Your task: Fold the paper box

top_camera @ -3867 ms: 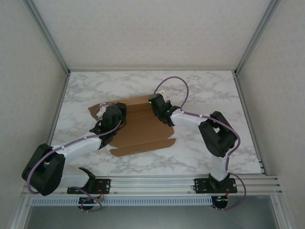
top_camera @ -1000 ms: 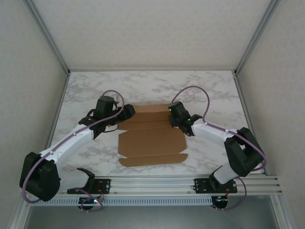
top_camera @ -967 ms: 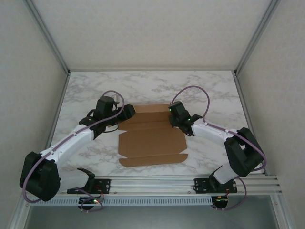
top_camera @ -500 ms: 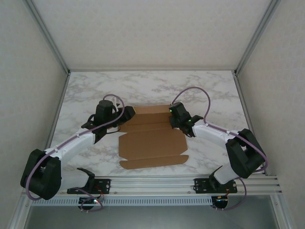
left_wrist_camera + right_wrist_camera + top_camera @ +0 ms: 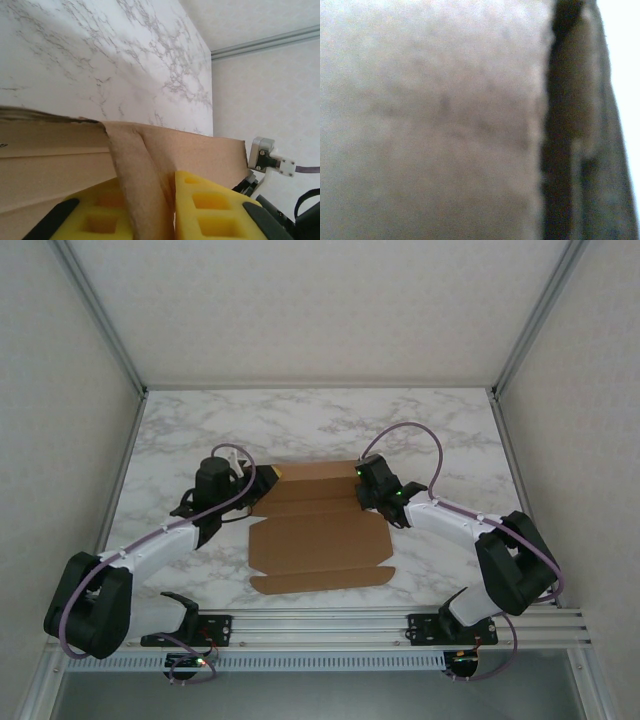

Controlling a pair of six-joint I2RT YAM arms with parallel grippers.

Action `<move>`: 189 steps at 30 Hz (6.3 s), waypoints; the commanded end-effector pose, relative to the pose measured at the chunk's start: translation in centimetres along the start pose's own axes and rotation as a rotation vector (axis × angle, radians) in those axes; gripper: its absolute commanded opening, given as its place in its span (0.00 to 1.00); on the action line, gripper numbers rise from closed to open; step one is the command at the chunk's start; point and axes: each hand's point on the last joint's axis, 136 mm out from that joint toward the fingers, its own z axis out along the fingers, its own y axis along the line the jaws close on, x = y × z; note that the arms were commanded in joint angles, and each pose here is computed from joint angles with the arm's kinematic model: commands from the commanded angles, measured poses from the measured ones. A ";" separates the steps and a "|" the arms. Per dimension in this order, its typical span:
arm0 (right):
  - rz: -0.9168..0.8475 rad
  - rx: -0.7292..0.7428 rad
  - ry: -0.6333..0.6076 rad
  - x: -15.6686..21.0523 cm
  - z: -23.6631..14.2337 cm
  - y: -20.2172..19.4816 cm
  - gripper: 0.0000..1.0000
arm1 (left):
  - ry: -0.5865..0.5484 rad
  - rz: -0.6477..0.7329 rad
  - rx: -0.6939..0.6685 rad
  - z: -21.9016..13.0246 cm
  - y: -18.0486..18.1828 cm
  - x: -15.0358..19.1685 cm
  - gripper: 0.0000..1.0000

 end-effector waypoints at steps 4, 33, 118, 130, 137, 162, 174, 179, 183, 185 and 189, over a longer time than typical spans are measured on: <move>-0.010 0.010 0.013 0.6 -0.6 -0.1 0.00 | 0.006 0.003 0.027 -0.4 0.0 0.2 0.20; -0.020 0.089 0.009 0.2 -1.6 -1.7 0.00 | -0.184 0.073 -0.481 -7.7 10.7 0.2 0.60; -0.006 0.071 0.034 0.4 -2.1 -2.0 0.00 | -0.202 0.031 -0.310 -7.4 8.4 1.7 0.36; 0.011 0.055 0.034 0.4 -1.9 -1.6 0.00 | -0.120 0.119 -0.362 -6.3 8.6 3.6 0.21; 0.004 0.056 0.035 0.7 -2.2 -1.8 0.00 | -0.100 0.168 -0.413 -2.8 8.6 2.1 0.21; -0.002 0.031 0.025 0.2 -2.4 -1.4 0.00 | -0.118 0.192 -0.655 0.5 15.3 -0.3 0.43; -0.008 -0.003 0.028 0.1 -2.5 -0.8 0.00 | -0.118 0.213 -0.373 2.9 10.5 -0.3 0.42; -0.007 -0.015 0.033 0.3 -2.3 -0.5 0.00 | -0.075 0.221 -0.287 3.6 9.1 0.9 0.41; -0.005 -0.024 0.041 0.4 -2.1 -0.3 0.00 | -0.049 0.194 -0.262 4.0 9.7 1.8 0.40; -0.002 -0.028 0.046 0.5 -2.0 -0.2 0.00 | -0.039 0.187 -0.246 4.2 9.6 2.2 0.39; -0.004 -0.026 0.049 0.7 -1.9 -0.2 0.00 | -0.023 0.177 -0.250 4.8 9.9 2.8 0.40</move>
